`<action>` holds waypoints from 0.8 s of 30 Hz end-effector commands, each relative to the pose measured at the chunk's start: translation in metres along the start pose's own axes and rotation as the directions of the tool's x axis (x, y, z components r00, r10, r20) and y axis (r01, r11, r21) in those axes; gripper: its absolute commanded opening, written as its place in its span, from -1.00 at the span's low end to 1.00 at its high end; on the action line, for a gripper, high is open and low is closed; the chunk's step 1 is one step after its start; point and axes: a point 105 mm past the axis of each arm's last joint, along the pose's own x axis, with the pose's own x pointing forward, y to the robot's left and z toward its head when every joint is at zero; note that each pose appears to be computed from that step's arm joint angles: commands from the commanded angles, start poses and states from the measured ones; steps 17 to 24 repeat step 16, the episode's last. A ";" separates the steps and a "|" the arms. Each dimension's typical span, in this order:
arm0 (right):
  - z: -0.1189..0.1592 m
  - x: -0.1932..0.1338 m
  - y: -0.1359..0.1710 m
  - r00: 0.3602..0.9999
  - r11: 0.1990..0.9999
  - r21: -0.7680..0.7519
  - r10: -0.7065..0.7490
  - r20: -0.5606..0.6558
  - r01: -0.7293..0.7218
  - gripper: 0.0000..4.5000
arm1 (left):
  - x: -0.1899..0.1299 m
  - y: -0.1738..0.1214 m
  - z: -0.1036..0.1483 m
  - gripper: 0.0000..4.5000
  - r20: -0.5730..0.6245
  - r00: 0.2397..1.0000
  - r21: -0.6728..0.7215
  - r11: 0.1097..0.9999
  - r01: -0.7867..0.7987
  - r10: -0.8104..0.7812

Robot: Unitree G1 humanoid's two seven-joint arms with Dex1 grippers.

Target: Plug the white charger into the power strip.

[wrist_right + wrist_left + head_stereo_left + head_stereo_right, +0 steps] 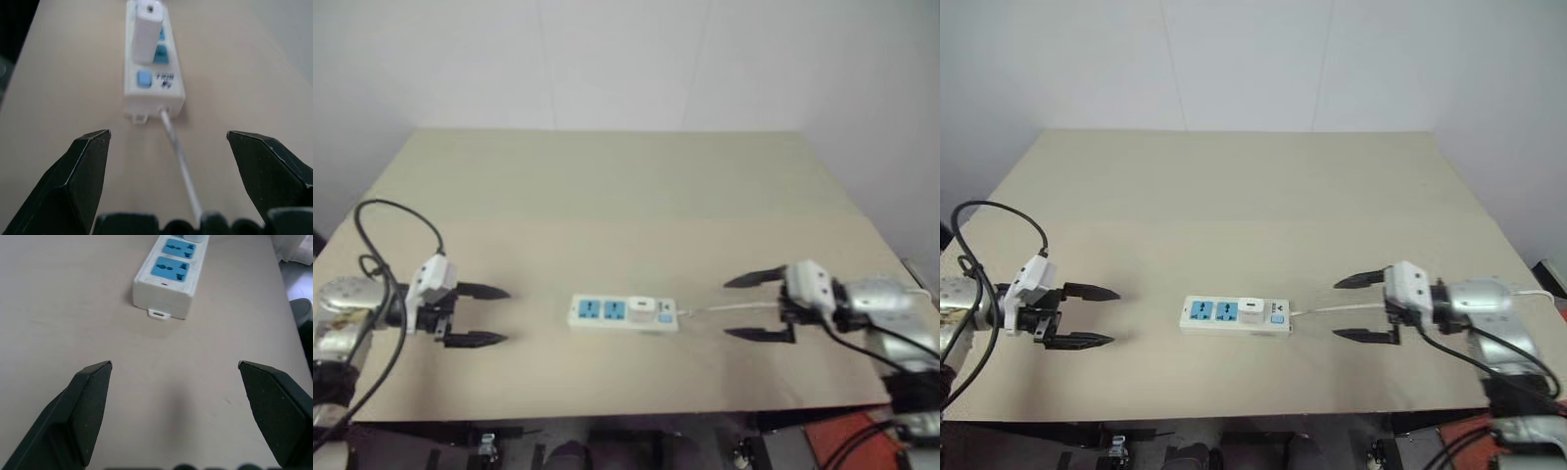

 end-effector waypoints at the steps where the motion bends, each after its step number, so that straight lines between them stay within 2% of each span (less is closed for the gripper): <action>1: 0.014 -0.018 0.000 0.999 0.999 -0.024 -0.032 0.001 0.032 0.99 | -0.008 0.001 0.008 1.00 -0.006 0.999 0.029 0.999 -0.040 0.040; 13: 0.014 -0.030 -0.002 0.996 0.997 0.002 -0.082 -0.036 0.082 0.99 | 0.007 0.004 0.019 1.00 0.061 0.997 0.058 0.997 -0.060 0.056; 24: 0.013 -0.030 0.001 0.995 0.996 0.003 -0.087 -0.043 0.087 0.99 | 0.008 0.005 0.020 1.00 0.054 0.997 0.061 0.997 -0.053 0.049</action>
